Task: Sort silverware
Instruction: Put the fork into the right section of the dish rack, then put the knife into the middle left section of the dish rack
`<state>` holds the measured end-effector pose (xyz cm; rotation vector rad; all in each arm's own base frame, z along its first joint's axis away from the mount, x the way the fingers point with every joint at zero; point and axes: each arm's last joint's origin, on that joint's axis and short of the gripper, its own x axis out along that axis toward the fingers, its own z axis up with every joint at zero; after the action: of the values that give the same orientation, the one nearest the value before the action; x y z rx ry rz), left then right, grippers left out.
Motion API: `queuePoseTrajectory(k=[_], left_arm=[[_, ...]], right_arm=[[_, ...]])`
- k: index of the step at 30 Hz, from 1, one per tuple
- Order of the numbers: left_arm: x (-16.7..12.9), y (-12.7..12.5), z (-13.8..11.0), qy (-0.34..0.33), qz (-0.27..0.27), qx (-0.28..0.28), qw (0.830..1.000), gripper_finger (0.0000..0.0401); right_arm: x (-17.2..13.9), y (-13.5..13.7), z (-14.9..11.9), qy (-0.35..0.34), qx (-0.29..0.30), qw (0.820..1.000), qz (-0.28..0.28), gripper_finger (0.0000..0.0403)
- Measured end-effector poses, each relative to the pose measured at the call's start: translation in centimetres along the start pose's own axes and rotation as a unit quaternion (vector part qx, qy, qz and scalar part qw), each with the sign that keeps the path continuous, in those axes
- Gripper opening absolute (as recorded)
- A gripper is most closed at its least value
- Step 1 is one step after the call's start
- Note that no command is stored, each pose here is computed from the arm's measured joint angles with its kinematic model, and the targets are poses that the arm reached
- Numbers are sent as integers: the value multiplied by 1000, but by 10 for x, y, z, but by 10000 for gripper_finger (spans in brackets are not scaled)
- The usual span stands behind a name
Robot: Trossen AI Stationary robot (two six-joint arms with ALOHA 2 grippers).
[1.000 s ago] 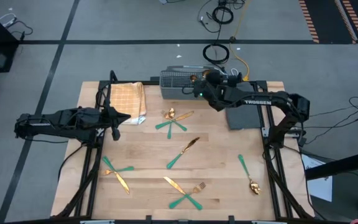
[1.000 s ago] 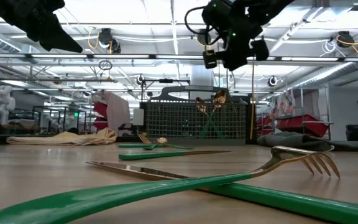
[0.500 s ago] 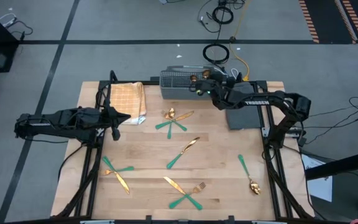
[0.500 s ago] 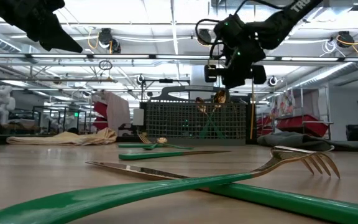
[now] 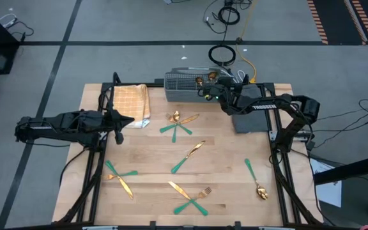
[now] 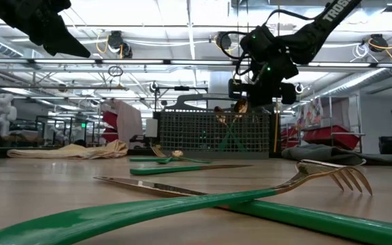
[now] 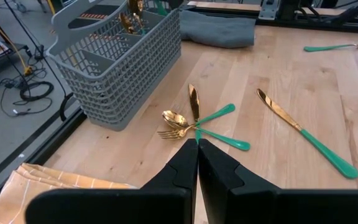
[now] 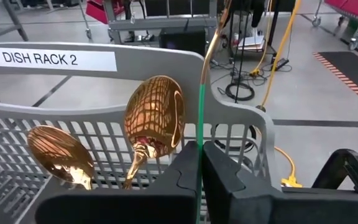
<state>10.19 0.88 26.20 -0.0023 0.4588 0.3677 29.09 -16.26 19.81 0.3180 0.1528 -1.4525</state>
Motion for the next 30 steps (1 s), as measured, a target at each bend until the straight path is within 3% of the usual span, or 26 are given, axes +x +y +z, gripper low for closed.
queuePoseTrajectory(k=[17, 23, 26, 30], left_arm=[[0, 0, 0, 0, 0, 0, 1000, 21], [0, 0, 0, 0, 0, 0, 1000, 21], [0, 0, 0, 0, 0, 0, 1000, 21], [0, 0, 0, 0, 0, 0, 1000, 21]], right_arm=[[-6, 2, 1, 1, -10, 1000, 10, 101], [-38, 6, 31, -44, -35, 997, 46, 107], [-69, 2, 55, -58, -62, 991, 100, 106], [-127, -20, 86, 10, -86, 965, 249, 105]])
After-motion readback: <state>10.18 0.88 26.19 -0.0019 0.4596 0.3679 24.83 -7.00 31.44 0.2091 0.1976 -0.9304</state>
